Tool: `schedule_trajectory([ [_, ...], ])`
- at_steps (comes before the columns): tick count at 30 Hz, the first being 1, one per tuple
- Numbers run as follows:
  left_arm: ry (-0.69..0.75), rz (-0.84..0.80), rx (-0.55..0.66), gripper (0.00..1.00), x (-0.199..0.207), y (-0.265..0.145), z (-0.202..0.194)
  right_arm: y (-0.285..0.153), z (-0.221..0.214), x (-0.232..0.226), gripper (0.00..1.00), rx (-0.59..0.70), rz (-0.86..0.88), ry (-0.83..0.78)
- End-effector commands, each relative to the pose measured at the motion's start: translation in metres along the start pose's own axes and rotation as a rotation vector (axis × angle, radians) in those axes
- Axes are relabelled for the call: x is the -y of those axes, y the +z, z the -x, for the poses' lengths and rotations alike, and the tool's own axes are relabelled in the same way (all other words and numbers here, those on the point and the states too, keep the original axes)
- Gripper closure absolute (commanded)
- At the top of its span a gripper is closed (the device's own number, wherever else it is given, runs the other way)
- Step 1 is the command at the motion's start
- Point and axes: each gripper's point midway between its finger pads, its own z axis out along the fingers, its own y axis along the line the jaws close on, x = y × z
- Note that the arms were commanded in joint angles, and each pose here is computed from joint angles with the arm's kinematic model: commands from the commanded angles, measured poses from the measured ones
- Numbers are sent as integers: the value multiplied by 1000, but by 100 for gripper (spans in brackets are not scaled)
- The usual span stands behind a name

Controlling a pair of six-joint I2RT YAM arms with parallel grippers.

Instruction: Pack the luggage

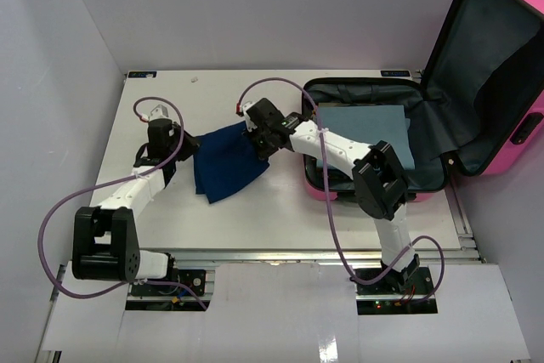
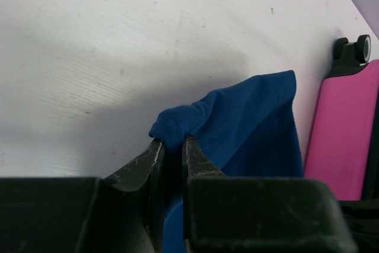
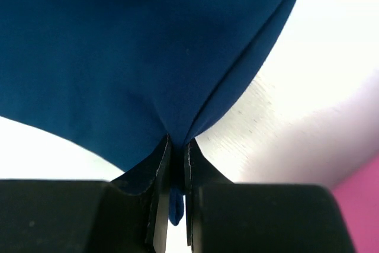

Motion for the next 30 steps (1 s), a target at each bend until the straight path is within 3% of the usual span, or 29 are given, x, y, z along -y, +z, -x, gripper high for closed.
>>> schedule_trajectory([
  [1,14,-30,107,100,31,-9,37,-56,44,10,92,149,-69,-7],
  [15,93,-251,150,100,179,-34,57,-164,41,68,92,283,-345,24],
  [30,194,-485,5,100,340,-22,-35,-291,-23,160,92,450,-556,249],
])
